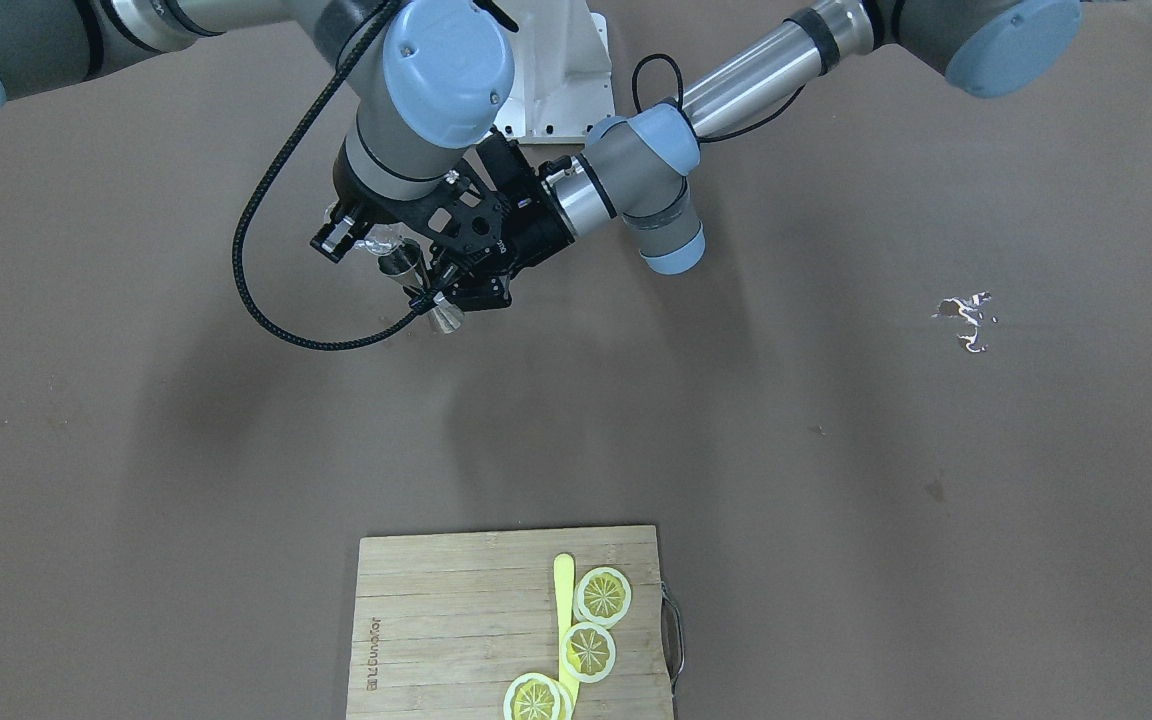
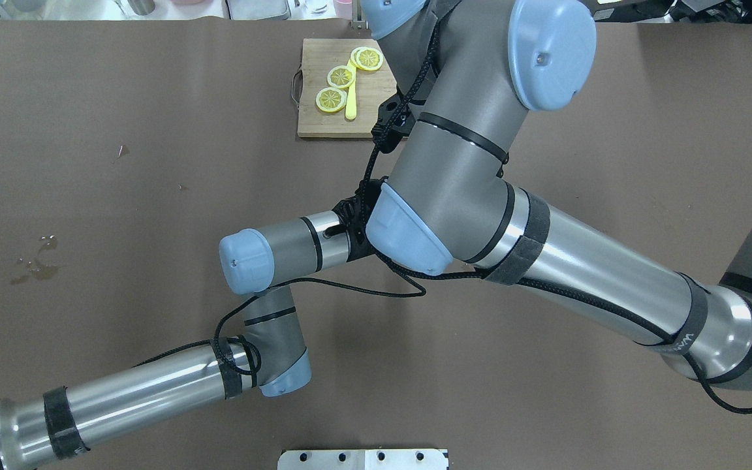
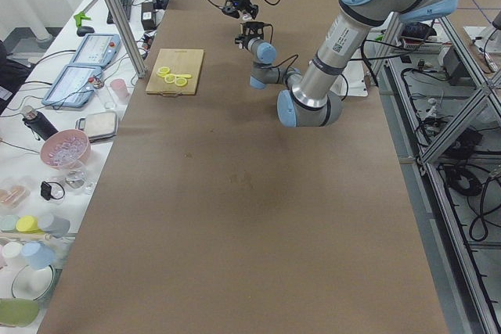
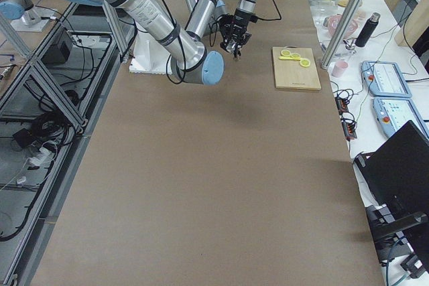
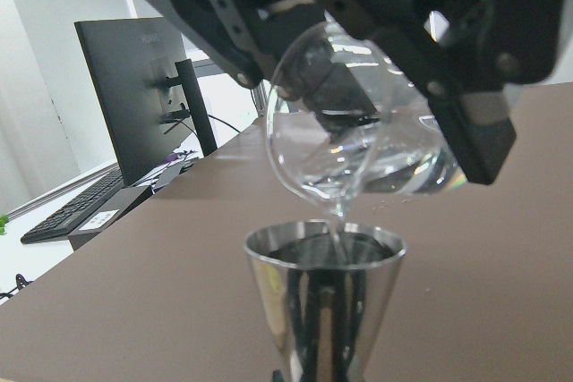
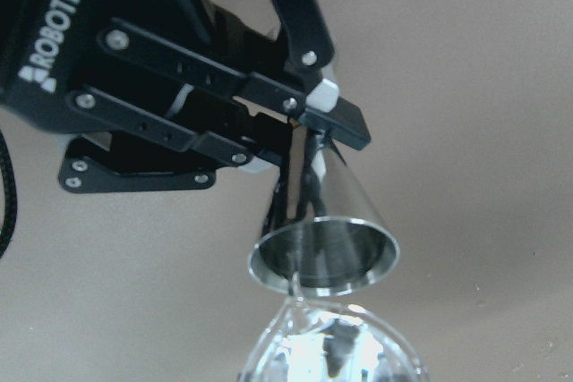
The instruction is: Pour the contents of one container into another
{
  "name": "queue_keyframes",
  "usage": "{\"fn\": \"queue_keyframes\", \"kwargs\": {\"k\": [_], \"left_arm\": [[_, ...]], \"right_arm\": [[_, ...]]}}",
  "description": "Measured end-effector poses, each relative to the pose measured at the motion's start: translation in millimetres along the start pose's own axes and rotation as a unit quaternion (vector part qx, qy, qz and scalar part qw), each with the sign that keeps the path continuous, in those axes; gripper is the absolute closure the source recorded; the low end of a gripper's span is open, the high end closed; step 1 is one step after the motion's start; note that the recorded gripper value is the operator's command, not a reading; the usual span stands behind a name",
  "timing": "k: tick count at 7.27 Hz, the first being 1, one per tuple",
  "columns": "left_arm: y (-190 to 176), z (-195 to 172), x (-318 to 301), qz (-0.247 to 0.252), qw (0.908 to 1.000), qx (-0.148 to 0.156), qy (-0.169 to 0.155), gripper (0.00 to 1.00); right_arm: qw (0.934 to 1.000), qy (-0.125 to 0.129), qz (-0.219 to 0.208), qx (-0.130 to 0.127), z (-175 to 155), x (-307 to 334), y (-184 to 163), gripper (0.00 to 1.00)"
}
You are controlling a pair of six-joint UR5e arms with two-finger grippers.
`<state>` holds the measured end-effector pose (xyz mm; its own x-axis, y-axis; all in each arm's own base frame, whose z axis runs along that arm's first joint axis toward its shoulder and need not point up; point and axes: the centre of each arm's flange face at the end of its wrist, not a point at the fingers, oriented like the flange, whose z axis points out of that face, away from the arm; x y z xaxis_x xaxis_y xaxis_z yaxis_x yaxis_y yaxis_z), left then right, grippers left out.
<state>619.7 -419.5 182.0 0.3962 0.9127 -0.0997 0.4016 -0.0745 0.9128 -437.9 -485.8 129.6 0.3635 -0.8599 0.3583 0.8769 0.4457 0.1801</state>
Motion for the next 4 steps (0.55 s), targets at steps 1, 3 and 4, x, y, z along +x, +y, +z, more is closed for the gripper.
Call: {"fn": "queue_keyframes", "kwargs": {"k": [1, 3, 4], "left_arm": [[0, 0, 0, 0.000, 1.0000, 0.000, 0.000, 1.00], [0, 0, 0, 0.000, 1.0000, 0.001, 0.000, 1.00], [-1, 0, 0, 0.000, 1.0000, 0.002, 0.000, 1.00]], "right_arm": [[1.0000, 0.002, -0.003, 0.009, 0, 0, 7, 1.00], [0.9989, 0.010, -0.010, 0.045, 5, 6, 24, 1.00], [0.9972, 0.017, -0.015, 0.072, 9, 11, 35, 1.00]]}}
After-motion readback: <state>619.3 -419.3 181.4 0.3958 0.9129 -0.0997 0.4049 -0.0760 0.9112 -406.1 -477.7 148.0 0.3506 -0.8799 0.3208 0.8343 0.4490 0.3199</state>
